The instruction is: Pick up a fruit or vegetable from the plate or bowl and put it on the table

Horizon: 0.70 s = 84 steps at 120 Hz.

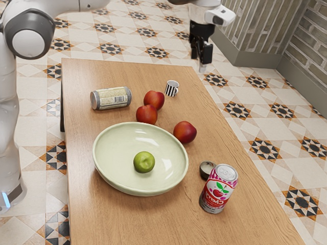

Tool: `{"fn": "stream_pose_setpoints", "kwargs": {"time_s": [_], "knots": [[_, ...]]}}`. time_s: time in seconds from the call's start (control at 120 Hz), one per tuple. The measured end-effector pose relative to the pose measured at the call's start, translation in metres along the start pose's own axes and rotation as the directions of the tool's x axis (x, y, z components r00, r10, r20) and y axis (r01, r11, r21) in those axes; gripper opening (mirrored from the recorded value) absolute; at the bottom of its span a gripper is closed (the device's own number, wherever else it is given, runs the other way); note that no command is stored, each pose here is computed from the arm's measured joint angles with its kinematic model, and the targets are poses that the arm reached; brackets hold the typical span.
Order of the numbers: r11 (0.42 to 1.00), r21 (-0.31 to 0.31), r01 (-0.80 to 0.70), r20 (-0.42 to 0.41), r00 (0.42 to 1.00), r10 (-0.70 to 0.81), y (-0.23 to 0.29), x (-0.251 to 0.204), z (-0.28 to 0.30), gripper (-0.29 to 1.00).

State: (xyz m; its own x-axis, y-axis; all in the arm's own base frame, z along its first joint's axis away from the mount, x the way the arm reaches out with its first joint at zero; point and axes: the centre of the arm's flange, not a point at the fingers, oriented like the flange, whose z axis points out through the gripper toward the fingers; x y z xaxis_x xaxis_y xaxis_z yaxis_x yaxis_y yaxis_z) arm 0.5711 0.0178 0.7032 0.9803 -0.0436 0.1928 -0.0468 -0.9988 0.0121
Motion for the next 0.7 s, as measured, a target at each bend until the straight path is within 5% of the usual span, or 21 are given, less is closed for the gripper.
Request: {"fn": "stream_pose_setpoints", "kwargs": {"time_s": [0.408, 0.558, 0.7], "knots": [[1.000, 0.018, -0.023, 0.042, 0.999, 0.022, 0.002, -0.007, -0.011, 0.70], [0.988, -0.038, -0.148, 0.076, 0.986, 0.150, 0.026, -0.007, 0.001, 0.70], [0.915, -0.153, -0.372, 0.159, 0.905, 0.395, 0.123, -0.017, 0.073, 0.70]]}}
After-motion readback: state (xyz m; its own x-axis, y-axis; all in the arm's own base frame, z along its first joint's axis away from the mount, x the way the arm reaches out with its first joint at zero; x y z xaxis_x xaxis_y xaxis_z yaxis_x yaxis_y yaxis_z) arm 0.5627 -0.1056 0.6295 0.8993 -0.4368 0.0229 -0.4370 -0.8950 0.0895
